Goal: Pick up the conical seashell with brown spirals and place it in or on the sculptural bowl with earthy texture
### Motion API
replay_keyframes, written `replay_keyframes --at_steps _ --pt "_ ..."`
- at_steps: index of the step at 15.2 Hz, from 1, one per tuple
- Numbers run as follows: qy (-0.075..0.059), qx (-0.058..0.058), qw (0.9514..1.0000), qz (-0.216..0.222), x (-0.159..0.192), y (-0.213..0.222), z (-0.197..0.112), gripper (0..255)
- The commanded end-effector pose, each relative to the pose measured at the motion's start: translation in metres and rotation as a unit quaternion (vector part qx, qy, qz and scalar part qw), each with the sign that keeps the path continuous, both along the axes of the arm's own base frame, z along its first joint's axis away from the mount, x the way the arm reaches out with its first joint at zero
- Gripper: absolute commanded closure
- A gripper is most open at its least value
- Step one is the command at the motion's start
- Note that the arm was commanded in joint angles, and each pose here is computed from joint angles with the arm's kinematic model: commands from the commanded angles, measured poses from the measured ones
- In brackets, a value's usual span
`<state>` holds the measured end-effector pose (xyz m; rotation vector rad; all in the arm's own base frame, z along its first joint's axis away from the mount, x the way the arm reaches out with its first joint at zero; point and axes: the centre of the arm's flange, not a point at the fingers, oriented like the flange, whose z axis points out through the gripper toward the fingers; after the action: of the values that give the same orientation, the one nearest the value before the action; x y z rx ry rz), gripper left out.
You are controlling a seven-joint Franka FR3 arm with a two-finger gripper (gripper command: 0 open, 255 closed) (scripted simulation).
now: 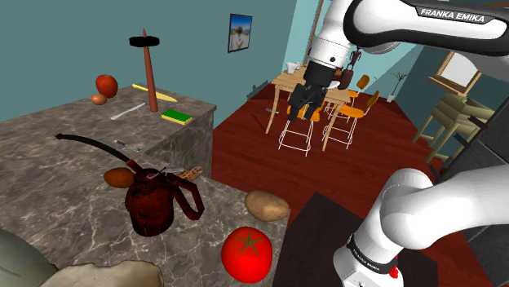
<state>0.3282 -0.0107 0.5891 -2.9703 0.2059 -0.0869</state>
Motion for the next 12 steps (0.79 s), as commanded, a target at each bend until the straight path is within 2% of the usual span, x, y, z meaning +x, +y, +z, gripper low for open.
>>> replay_keyframes --at_steps 1,3,6,9,12 --pt "0.000 0.000 1.0000 0.000 0.000 0.000 0.000 0" --pt "0.006 -0.006 0.9993 0.038 0.028 0.005 -0.010 0" --pt "0.014 -0.014 0.9954 0.094 0.068 0.017 -0.025 0" --pt "0.023 -0.023 0.9881 0.150 0.106 0.032 -0.042 0" --pt "0.031 -0.031 0.9776 0.206 0.142 0.052 -0.059 0"
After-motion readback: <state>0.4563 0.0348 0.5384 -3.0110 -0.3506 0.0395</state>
